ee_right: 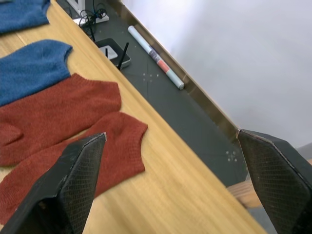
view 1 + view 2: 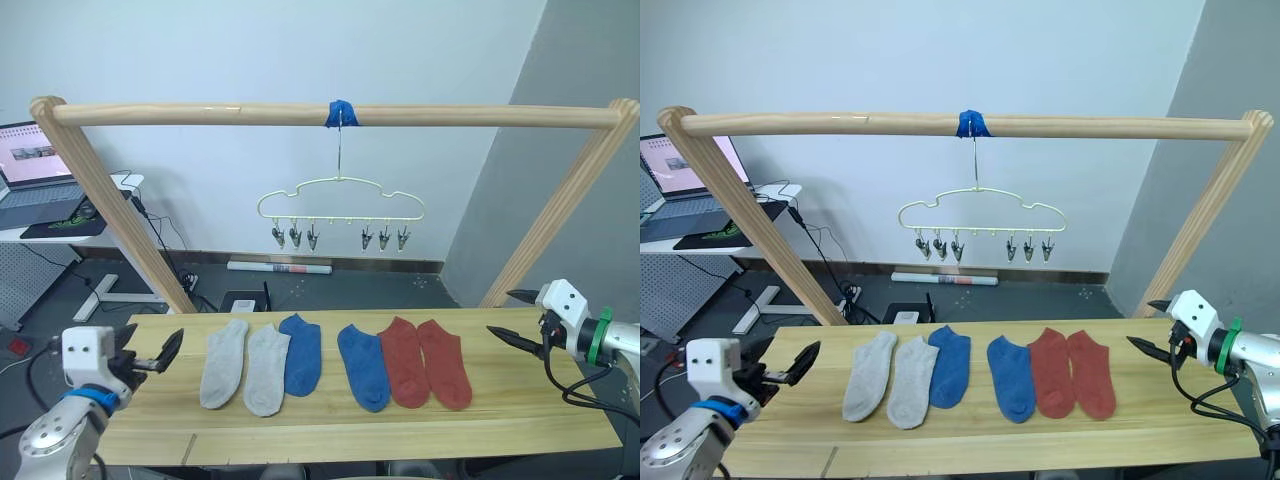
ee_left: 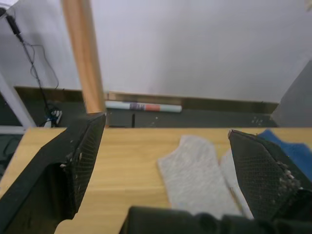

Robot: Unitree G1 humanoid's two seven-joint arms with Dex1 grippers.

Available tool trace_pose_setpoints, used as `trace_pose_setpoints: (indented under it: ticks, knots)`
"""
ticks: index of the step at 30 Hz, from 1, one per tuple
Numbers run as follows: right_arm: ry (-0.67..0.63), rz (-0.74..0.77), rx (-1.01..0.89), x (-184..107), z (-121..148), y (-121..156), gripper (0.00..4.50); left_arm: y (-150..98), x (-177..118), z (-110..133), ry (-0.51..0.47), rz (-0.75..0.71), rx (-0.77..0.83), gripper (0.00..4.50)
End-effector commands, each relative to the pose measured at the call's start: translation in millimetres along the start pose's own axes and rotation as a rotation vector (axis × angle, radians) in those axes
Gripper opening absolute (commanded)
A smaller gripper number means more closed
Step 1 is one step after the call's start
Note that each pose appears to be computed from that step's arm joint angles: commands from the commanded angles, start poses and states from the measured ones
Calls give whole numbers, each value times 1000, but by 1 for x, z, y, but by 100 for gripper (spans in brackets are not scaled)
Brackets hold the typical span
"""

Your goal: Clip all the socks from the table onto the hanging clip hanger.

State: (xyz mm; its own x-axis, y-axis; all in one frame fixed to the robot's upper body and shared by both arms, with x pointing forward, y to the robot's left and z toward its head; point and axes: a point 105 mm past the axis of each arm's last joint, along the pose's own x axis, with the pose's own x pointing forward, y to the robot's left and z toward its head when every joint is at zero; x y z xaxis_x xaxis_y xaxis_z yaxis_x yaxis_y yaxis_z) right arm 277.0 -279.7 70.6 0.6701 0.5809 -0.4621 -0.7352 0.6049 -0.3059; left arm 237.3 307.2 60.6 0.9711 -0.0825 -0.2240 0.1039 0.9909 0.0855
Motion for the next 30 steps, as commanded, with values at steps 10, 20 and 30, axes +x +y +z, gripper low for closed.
trace_pose_setpoints:
  ticks: [10,20,30]
  knots:
    - [-256,136,-68,8,106,43,450,-54,37,84,-327,-80,61,445]
    - [-335,179,-90,3,150,60,450,-74,39,101,-427,-98,38,312]
    - [-415,226,-100,4,181,78,450,-89,64,119,-495,-109,12,312]
